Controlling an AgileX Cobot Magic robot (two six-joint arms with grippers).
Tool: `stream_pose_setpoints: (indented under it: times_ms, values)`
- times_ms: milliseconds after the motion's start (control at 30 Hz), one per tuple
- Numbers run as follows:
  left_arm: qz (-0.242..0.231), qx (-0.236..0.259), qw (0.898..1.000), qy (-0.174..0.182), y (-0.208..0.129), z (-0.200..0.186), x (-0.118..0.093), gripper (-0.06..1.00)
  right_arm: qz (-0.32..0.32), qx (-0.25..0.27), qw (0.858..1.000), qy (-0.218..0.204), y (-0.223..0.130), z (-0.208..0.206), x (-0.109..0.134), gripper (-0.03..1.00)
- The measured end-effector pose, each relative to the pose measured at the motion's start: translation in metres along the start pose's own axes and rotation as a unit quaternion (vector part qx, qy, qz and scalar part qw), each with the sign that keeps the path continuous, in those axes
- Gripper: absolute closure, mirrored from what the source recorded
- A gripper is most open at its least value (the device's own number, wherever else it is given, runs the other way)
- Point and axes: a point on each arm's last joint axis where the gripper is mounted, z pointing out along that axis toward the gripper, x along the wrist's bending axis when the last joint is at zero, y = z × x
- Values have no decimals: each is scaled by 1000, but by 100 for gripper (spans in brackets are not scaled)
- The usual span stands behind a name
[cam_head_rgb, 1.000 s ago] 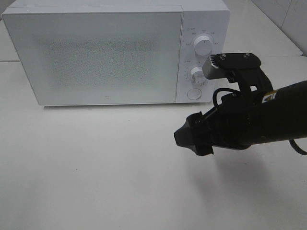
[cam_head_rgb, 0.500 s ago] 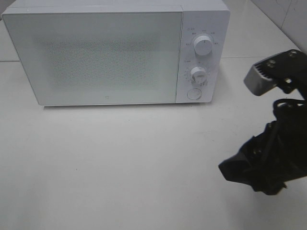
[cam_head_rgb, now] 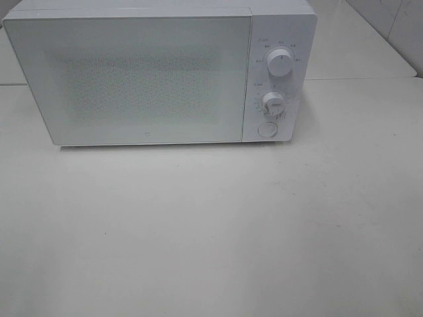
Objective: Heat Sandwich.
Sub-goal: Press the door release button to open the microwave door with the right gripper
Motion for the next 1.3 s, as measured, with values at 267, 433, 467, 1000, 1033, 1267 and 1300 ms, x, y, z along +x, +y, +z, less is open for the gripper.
stream_pose_setpoints:
  times_ms: [267,433,467,1000,1033,1267,1300]
  values:
    - [0,0,1000,0,0,0,0,-3,48,-60,997,-9,-30,-32,-4,21]
    - [0,0,1000,0,0,0,0,-3,102,-62,992,-47,-48,-27,-7,21]
    - [0,0,1000,0,0,0,0,-3,114,-62,990,-57,-52,-26,-8,21]
    - [0,0,1000,0,0,0,0,-3,216,-159,949,-164,-84,-31,-3,21]
    - [0,0,1000,0,0,0,0,-3,216,-167,948,-166,-86,-30,-2,21]
    - [0,0,1000,0,0,0,0,-3,211,-203,941,-167,-92,-33,2,21]
    - [0,0,1000,0,0,0,0,-3,211,-203,941,-167,-92,-33,2,21]
